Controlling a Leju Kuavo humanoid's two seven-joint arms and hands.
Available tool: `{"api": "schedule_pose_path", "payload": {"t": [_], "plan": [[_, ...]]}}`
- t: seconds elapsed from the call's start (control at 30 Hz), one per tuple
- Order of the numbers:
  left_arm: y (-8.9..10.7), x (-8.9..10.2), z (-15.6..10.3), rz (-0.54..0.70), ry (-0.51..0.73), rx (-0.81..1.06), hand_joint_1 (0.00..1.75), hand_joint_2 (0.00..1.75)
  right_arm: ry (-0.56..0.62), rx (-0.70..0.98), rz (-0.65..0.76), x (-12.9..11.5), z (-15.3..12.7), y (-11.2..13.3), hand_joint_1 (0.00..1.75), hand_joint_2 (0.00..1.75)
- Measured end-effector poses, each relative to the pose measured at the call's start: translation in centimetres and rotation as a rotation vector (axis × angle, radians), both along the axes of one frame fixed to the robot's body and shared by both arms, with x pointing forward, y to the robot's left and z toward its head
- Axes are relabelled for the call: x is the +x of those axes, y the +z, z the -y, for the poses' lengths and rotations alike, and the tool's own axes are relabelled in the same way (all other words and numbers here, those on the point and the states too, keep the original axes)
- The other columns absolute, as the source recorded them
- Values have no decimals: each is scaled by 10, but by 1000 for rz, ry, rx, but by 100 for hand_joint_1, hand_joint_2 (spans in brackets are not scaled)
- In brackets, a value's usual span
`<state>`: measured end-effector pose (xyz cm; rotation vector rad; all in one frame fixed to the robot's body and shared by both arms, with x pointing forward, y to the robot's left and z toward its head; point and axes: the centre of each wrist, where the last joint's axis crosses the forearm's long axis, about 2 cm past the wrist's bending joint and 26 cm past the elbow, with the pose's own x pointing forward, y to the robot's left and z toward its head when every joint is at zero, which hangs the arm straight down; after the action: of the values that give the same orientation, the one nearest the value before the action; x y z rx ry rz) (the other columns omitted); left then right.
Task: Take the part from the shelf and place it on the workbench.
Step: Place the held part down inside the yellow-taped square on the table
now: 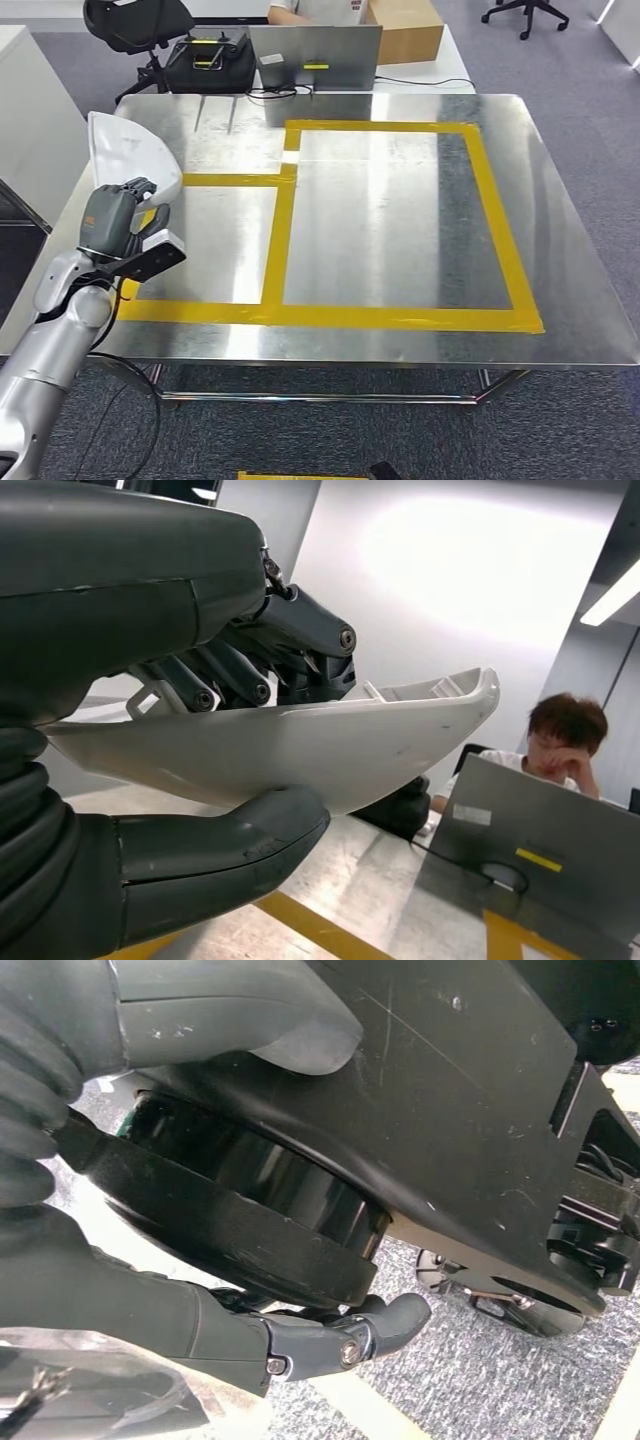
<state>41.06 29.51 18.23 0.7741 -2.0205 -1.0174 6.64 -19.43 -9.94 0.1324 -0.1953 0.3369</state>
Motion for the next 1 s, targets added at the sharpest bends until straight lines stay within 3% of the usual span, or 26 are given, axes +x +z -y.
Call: {"api": "schedule_pose_path", "payload": {"t": [0.3,0.43,0.87,1.0], "plan": [[2,25,34,-87,-69,14,175,175,35,-1,14,4,-1,1,0,175],[0,25,56,-93,-121,1,0,175,31,1,18,4,-1,1,0,0],[1,22,81,-39,-185,-22,0,175,26,7,26,2,-1,1,0,0],[1,22,83,-38,-185,-26,0,0,24,8,27,2,-1,1,0,0]]}}
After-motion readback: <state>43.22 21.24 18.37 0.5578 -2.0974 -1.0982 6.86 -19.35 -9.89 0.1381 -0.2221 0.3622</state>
